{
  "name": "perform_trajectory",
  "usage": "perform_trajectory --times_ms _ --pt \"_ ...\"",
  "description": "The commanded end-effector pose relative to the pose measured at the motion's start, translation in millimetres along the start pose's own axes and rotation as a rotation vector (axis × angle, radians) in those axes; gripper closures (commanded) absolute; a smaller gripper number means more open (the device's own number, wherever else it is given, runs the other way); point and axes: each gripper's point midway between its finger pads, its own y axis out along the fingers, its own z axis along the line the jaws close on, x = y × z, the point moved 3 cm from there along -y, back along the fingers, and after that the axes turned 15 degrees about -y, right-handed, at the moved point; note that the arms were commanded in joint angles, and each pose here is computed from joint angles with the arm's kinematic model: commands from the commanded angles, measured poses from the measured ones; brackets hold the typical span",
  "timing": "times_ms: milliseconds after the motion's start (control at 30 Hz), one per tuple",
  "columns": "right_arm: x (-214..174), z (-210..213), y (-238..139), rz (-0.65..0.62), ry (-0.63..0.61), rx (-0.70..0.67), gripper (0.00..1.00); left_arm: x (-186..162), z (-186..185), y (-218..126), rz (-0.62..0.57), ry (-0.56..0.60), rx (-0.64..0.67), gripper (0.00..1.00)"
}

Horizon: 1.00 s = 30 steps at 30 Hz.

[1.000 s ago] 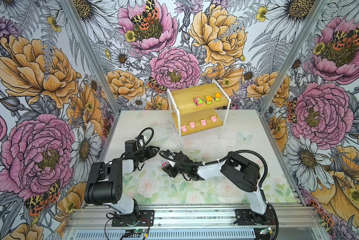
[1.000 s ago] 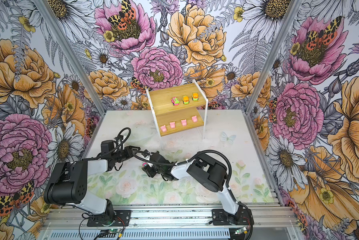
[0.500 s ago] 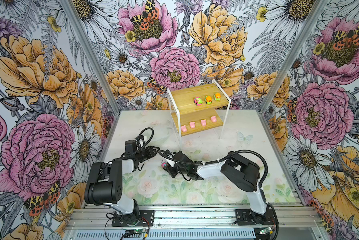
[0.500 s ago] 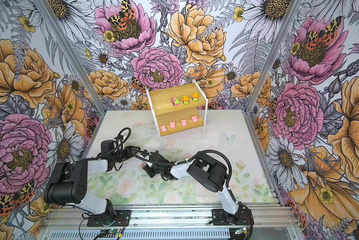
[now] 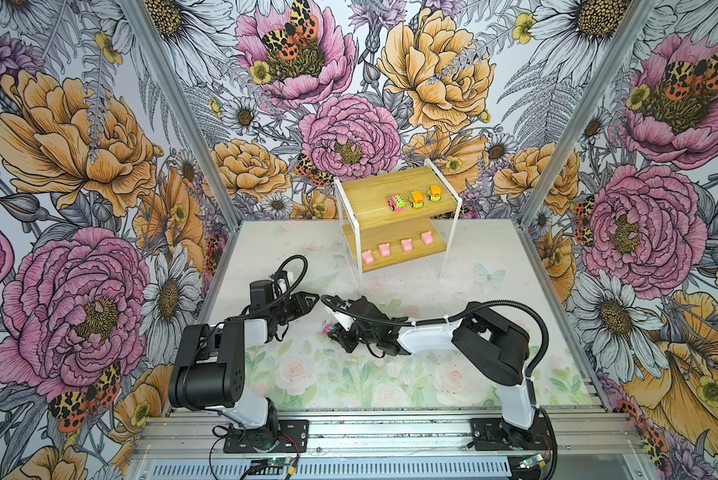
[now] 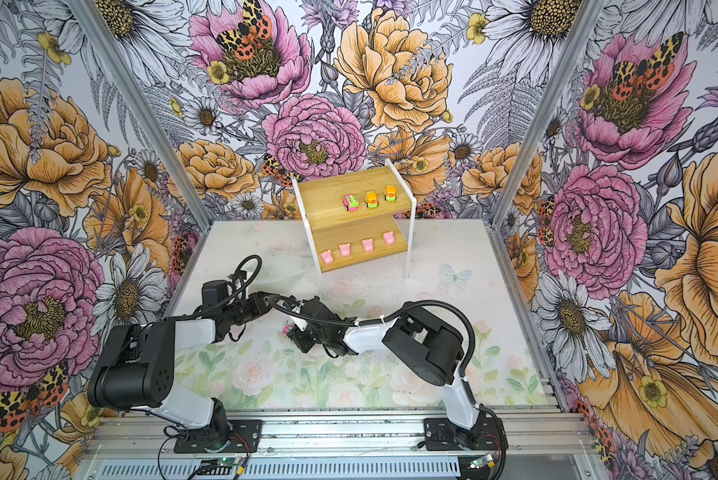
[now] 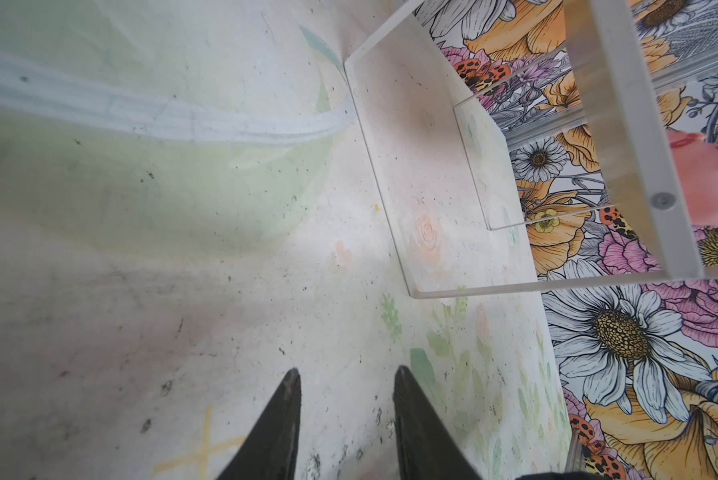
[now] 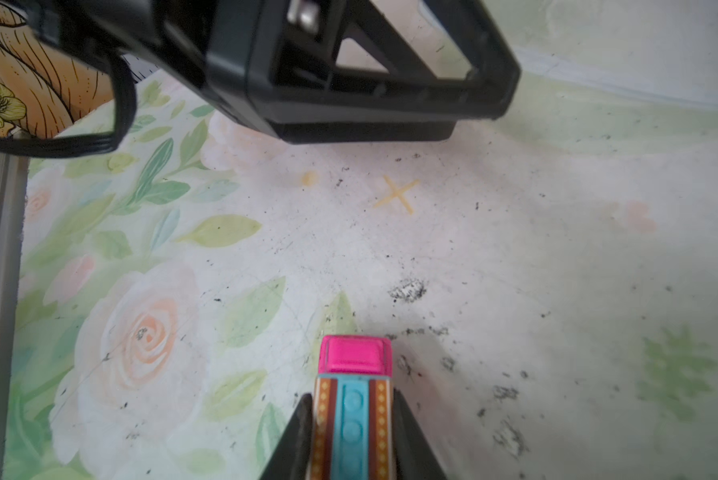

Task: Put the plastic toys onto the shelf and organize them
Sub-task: 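Lift the blue-and-pink car and carry it up to the top shelf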

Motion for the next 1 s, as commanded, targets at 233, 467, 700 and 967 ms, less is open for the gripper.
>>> perform_trajectory --times_ms 233,467,700,967 --pt "92 -32 -132 -0.122 -0.023 -0.129 0.83 3 0 -1 -0.010 0.003 -0.020 0.61" --pt "137 -97 -233 -0.277 0.049 -0.439 0.78 3 0 -1 -0.006 0.005 -0.024 0.61" --pt "184 -140 -276 -0.349 0.077 -0.614 0.79 2 -1 -1 -0.003 0.004 -0.028 0.61" --pt "221 -165 -269 -0.367 0.131 -0.686 0.80 2 -1 -1 -0.003 0.006 -0.029 0.61"
